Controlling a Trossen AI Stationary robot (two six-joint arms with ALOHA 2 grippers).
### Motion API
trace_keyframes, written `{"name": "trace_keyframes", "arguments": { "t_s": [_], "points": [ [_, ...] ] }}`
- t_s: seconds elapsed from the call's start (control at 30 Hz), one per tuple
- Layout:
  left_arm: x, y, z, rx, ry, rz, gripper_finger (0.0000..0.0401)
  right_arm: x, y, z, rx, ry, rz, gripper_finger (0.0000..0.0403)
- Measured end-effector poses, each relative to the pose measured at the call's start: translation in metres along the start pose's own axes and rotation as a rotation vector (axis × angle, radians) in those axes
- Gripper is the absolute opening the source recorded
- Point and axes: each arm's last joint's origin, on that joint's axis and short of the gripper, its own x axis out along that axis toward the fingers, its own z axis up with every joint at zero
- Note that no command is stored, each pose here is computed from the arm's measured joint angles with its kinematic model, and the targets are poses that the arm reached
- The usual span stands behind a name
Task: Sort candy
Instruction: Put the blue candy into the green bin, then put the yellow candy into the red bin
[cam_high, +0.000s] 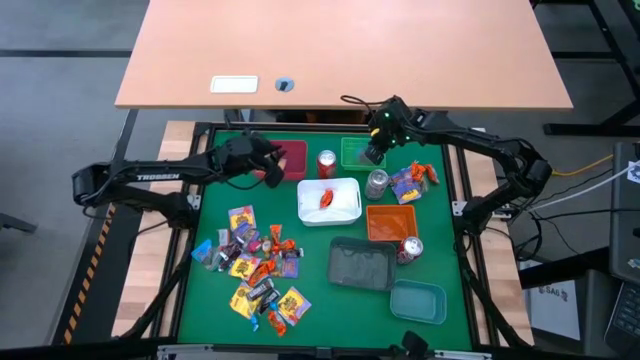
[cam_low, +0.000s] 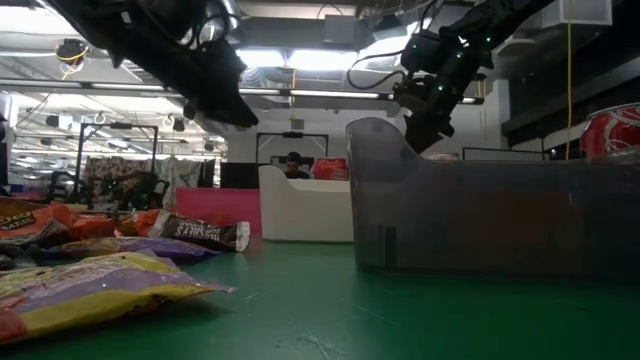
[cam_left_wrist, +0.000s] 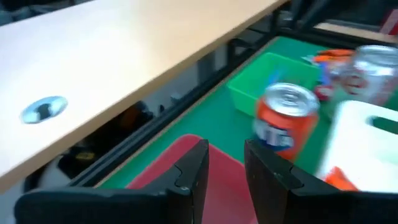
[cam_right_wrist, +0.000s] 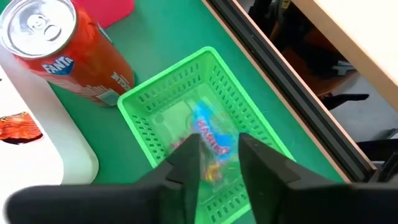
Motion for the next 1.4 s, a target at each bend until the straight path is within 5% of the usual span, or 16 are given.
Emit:
{"name": "trace_keyframes", "arguments": {
  "t_s": [0.23, 0.43, 0.63, 1.1, 1.4],
  "points": [
    [-0.024, -0.002, -0.014, -0.106, 0.197, -0.081, 0.0105, 0.0, 0.0, 0.0, 0.0, 0.002, 0.0, 0.0159],
    [-0.039, -0.007, -0.039, -0.21, 0.513, -0.178, 0.0138, 0.0, 0.0, 0.0, -0.002, 0.002, 0.0, 0.0163],
    [-0.053, -0.016, -0.059, -0.194, 0.743, -0.179, 0.0142, 0.0, 0.0, 0.0, -0.002, 0.003, -0.001, 0.0163],
    [-0.061, -0.035, -0.075, -0.113, 0.82, -0.058, 0.0142, -0.002, -0.001, -0.005, -0.083, 0.053, -0.025, 0.0163],
    [-0.047, -0.044, -0.092, -0.049, 0.921, -0.009, 0.0142, -0.039, 0.0, -0.014, -0.107, 0.074, -0.08, 0.0163]
  ]
}}
